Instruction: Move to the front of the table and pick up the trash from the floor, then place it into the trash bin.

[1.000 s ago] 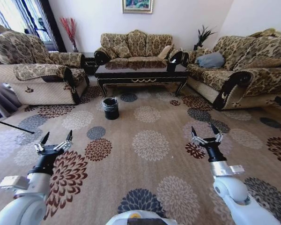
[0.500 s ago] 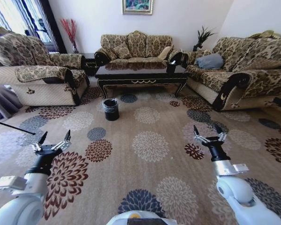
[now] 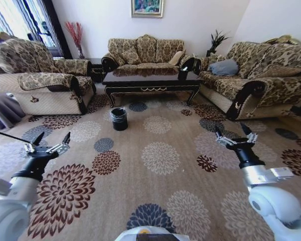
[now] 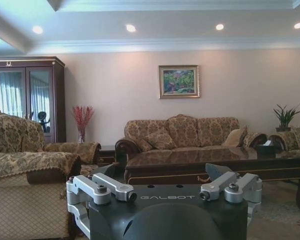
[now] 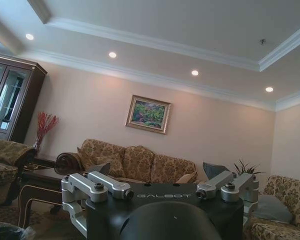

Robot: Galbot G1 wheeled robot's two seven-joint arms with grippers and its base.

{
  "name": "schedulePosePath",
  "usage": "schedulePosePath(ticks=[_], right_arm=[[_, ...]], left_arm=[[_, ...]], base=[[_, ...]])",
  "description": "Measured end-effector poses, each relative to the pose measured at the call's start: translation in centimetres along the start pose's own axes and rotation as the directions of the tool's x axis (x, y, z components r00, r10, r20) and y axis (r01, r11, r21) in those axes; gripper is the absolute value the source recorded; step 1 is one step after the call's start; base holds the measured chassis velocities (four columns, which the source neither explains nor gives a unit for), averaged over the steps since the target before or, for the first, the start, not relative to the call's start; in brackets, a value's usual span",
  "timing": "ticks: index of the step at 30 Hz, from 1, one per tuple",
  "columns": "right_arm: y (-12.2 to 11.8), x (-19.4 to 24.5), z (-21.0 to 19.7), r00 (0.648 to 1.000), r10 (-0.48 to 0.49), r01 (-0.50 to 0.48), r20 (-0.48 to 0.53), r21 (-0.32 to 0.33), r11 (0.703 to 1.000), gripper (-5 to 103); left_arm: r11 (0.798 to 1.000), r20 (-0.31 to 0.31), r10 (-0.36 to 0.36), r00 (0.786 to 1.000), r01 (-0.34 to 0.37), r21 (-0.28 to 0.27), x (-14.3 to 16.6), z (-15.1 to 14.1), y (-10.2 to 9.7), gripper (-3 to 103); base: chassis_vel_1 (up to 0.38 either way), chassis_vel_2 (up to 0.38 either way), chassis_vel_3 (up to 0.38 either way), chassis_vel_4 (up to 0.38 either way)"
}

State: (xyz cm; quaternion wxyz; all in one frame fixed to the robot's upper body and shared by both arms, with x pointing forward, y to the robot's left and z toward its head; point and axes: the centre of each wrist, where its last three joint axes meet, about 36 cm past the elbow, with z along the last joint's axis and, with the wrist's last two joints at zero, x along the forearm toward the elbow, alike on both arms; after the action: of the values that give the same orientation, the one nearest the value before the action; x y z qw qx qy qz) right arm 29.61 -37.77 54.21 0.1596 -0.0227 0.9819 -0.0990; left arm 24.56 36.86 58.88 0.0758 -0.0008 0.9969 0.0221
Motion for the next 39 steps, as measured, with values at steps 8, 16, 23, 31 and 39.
schedulePosePath(ticks=[8, 16, 23, 31, 39], right_arm=[[-0.4, 0.0, -0.7, 0.999, 0.054, -0.054, -0.003, 0.006, 0.999, 100], [-0.3, 0.0, -1.6, 0.997, 0.078, -0.078, 0.013, -0.013, 0.997, 100], [-0.9, -0.2, -2.2, 0.996, 0.087, -0.087, 0.026, -0.012, 0.996, 100], [-0.6, 0.0, -1.9, 0.996, 0.081, -0.081, 0.020, -0.017, 0.997, 100], [-0.5, 0.0, -1.9, 0.997, 0.070, -0.070, 0.016, -0.010, 0.997, 100]], left_arm=[[1.000, 0.000, 0.001, 1.000, -0.001, 0.001, -0.1, -0.2, 0.1, 100], [1.000, 0.006, 0.009, 1.000, -0.009, 0.002, 0.2, -0.5, -0.2, 100], [1.000, 0.012, 0.009, 1.000, -0.009, 0.002, 0.3, -0.8, -0.2, 100], [1.000, 0.012, 0.013, 1.000, -0.014, 0.000, 0.5, -0.9, -0.3, 100], [1.000, 0.012, 0.012, 1.000, -0.012, 0.000, 0.6, -1.0, -0.2, 100]], base=[[0.000, 0.000, 0.000, 0.000], [0.000, 0.000, 0.000, 0.000], [0.000, 0.000, 0.000, 0.000], [0.000, 0.000, 0.000, 0.000], [0.000, 0.000, 0.000, 0.000]])
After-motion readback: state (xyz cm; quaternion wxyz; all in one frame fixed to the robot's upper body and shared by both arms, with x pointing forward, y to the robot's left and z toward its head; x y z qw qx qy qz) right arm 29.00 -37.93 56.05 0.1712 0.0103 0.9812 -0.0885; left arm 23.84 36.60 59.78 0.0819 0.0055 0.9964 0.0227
